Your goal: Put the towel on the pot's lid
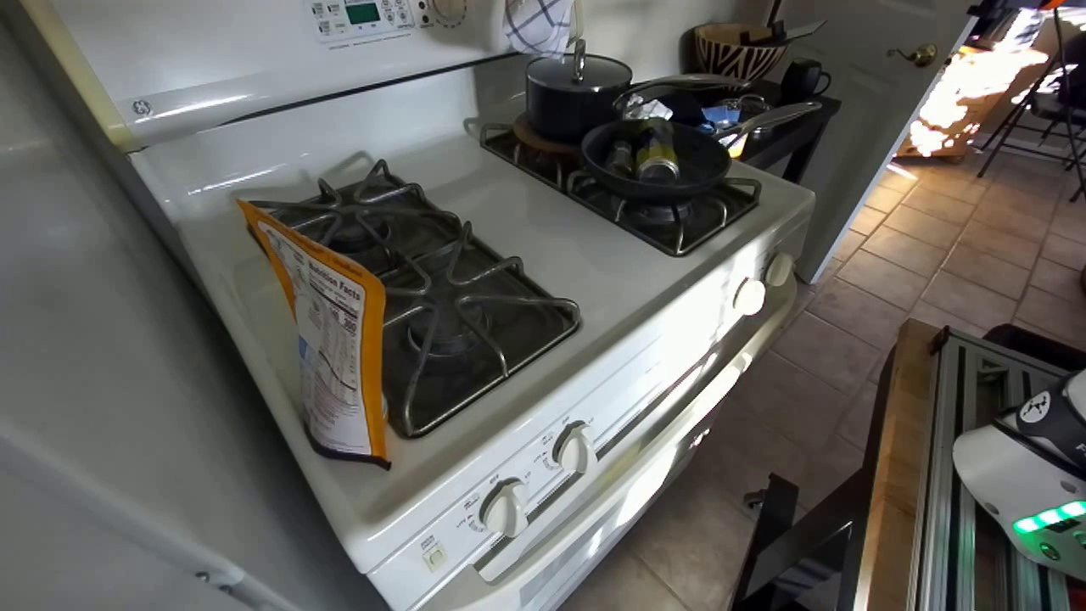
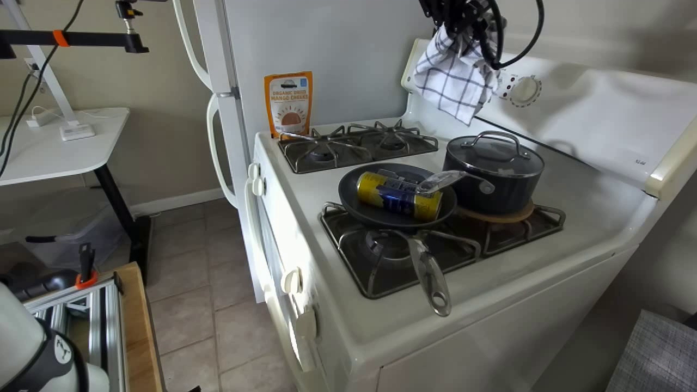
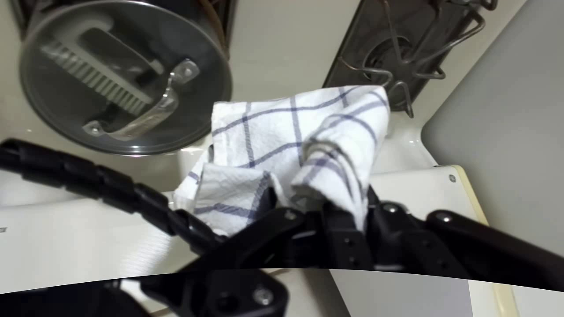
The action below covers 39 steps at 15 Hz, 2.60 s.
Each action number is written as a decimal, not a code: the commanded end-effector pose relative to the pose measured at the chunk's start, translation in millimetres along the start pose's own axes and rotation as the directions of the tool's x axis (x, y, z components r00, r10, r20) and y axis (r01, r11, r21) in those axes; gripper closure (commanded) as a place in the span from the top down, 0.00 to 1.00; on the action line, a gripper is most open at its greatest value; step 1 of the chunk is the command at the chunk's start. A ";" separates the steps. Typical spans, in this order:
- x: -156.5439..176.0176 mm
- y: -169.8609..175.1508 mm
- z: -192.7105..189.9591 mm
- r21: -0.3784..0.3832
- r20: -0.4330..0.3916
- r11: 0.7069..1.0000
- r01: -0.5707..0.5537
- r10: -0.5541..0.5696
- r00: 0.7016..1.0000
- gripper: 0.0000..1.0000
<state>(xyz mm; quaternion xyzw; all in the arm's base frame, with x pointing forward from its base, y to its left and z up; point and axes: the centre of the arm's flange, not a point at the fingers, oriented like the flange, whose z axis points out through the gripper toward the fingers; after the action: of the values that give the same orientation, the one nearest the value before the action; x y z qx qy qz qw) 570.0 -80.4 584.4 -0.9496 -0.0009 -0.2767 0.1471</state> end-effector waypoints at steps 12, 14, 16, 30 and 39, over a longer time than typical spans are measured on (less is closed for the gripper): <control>44.8 61.7 8.2 -0.145 -0.065 0.989 0.027 -0.037 0.997 0.01; 49.7 60.0 12.3 -0.149 -0.056 0.988 0.038 -0.047 0.997 0.01; 45.9 61.4 25.7 -0.144 -0.024 0.989 0.023 -0.027 0.999 0.01; -19.0 70.0 49.0 -0.181 0.085 0.980 -0.076 0.093 0.992 0.01; -20.9 79.7 60.0 -0.231 0.006 0.957 -0.175 0.182 0.983 0.01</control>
<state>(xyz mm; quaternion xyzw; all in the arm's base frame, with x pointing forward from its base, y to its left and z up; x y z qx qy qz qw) 589.1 -142.5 521.2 -0.9626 0.0921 -0.2459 0.0665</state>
